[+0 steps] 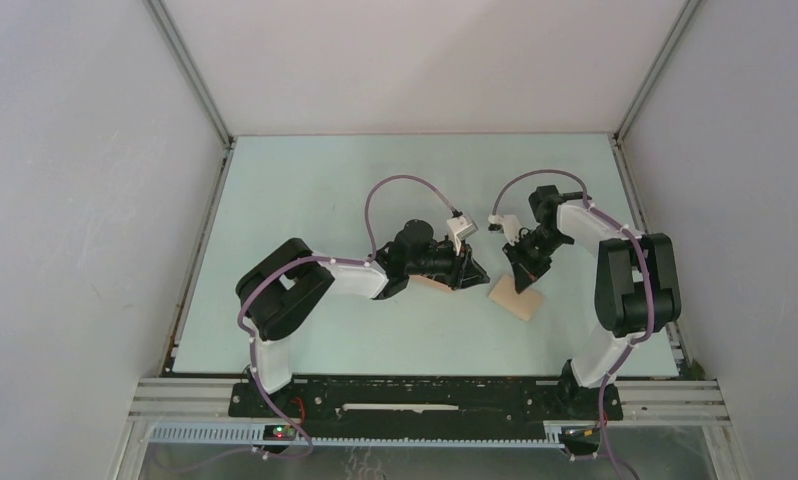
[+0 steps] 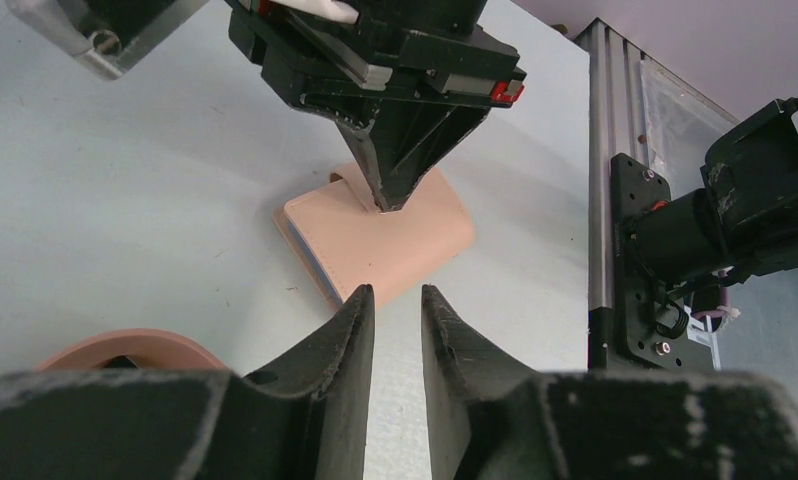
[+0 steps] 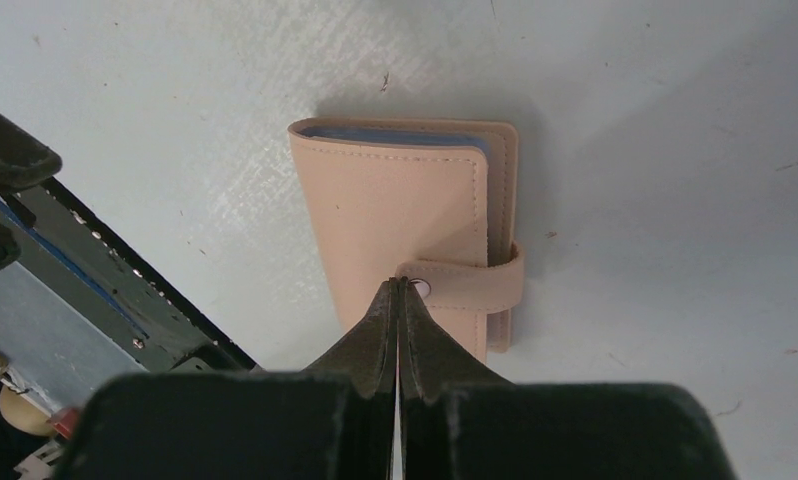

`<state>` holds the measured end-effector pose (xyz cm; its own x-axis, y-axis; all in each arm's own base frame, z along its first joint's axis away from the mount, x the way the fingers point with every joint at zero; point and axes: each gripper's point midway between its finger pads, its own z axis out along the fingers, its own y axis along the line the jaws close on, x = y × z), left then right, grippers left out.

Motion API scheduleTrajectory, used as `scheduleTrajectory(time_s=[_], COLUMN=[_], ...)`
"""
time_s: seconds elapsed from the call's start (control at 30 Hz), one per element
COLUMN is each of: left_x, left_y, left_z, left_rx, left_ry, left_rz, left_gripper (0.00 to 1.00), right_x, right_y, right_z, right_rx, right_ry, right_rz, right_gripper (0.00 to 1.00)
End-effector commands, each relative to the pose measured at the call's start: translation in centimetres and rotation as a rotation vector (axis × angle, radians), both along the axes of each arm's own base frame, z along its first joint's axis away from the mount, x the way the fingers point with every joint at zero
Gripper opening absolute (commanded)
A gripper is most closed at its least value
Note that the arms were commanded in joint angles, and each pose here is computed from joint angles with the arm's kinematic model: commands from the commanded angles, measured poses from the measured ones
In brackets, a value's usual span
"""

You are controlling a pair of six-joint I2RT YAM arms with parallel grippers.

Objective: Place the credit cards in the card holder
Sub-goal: Close the card holder at the center of the board, then reset both arms

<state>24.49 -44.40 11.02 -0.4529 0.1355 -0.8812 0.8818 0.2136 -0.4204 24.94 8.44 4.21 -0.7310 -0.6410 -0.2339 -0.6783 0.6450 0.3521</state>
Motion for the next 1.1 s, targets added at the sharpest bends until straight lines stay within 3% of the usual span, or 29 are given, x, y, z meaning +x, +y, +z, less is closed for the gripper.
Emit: scheduleTrajectory(time_s=[0.0,0.57,0.77,0.97,1.07], left_x=[-0.1,-0.2,-0.3,-0.3,-0.5], left_y=[0.2,0.3,0.4,0.3,0.4], left_z=[1.7,1.7,1.8,2.1,2.7], left_rx=[-0.040,-0.041,-0.043,-0.058,-0.069], left_ry=[-0.048,-0.047,-0.046,-0.044,-0.054], left_rz=[-0.020,-0.029,-0.031,-0.034,-0.033], left_gripper=[0.28,0.27,0.27,0.28,0.31], right_x=[-1.0,-1.3,-1.2,-0.3,0.1], right_y=[0.0,-1.5,-1.4,0.8,1.1], right_z=[-0.5,-2.5,-2.4,2.3,4.9], right_rx=[-0.023,-0.119,-0.089,0.094,0.146], right_ry=[0.053,0.111,0.114,-0.026,-0.127], right_rz=[0.009,-0.035,-0.048,-0.029,-0.025], right_gripper=[0.00,0.00,0.00,0.41,0.54])
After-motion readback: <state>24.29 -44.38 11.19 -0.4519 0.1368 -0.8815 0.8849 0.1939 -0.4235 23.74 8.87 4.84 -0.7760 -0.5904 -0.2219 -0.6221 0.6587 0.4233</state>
